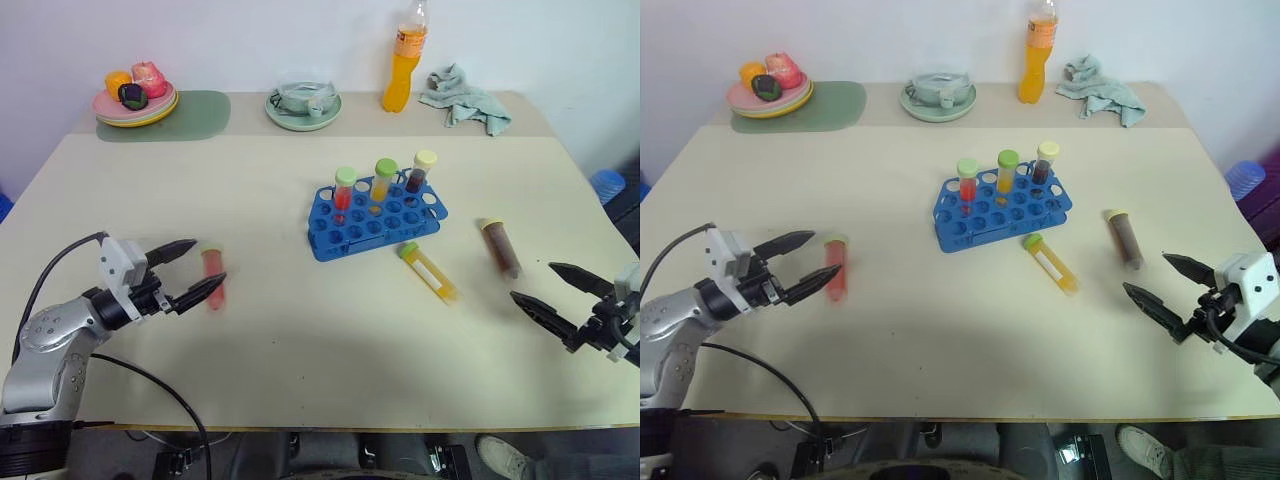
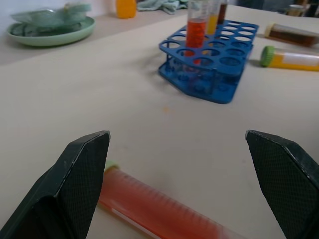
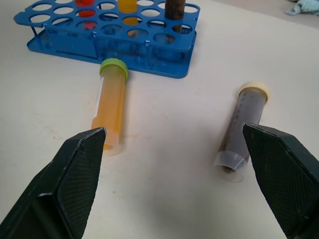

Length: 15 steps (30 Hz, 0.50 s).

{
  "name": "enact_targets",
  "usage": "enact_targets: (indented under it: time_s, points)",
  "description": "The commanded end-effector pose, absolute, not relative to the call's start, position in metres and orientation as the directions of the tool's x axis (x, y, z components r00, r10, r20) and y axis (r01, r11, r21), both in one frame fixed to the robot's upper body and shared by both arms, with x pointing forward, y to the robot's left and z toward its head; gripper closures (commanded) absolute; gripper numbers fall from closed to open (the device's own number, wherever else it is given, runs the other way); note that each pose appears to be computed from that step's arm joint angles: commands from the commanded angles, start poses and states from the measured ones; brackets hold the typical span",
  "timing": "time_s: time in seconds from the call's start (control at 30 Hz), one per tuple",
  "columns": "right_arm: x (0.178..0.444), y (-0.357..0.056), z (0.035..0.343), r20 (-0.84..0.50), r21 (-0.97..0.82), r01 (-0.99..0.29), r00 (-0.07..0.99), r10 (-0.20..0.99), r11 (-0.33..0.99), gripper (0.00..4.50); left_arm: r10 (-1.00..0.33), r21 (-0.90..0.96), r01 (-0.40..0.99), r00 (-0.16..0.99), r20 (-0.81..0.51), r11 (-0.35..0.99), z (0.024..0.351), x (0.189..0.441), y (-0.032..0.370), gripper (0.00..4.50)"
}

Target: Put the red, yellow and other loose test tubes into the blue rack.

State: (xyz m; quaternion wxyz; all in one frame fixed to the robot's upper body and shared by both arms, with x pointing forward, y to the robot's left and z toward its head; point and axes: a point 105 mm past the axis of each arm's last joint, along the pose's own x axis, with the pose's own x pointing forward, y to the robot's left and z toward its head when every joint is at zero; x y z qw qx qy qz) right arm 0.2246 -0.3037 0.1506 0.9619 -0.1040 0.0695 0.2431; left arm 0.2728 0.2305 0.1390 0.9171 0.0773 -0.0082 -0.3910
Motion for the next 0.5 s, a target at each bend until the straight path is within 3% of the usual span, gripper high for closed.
enact_targets:
  time_s: [0.03, 0.5]
  points:
    - [0.223, -0.307, 0.159, -0.161, -0.193, -0.467, 0.883, 0.442, 0.863, 0.0, -0.727, 0.167, 0.725, 0.684, -0.057, 0.669, 0.145, 0.27, 0.233, 0.06]
    - [0.222, -0.321, 0.151, -0.134, -0.215, -0.438, 0.899, 0.418, 0.873, 0.0, -0.778, 0.119, 0.775, 0.628, -0.03, 0.621, 0.157, 0.272, 0.222, 0.06]
